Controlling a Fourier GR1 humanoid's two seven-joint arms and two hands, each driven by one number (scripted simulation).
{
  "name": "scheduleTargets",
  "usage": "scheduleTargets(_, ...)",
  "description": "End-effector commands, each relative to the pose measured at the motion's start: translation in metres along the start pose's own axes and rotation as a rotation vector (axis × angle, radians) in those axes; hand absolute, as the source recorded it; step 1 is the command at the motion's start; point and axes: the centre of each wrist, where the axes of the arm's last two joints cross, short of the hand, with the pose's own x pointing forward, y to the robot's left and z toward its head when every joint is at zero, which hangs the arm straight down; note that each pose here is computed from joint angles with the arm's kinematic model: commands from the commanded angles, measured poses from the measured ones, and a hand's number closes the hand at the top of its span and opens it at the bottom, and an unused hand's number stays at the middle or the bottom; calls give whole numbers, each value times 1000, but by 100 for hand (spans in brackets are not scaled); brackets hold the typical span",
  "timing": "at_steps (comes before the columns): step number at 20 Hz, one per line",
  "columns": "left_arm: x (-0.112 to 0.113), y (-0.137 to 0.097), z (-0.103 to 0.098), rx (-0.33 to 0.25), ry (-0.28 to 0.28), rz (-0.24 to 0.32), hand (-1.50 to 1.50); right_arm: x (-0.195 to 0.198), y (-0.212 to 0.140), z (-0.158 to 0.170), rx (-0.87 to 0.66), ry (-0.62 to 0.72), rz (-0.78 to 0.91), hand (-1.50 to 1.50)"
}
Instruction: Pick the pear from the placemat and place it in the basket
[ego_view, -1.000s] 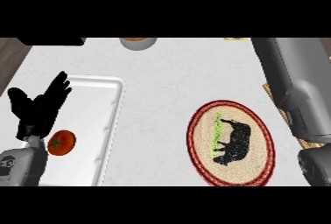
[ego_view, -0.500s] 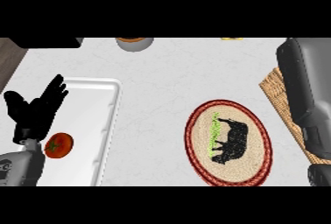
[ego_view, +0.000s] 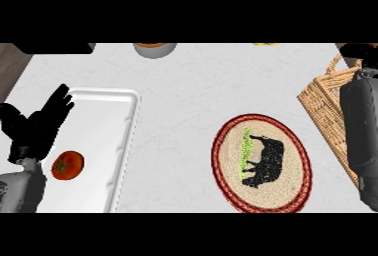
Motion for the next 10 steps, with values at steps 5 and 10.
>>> scheduleTargets(5,2,-4,-2,7,-3,-4,0,-50,8,-21,-73,218,2,-150)
scheduleTargets(10,8,-27,-5,-4,-15,-4,0,-57,2,-17,-41,134,-85,-150)
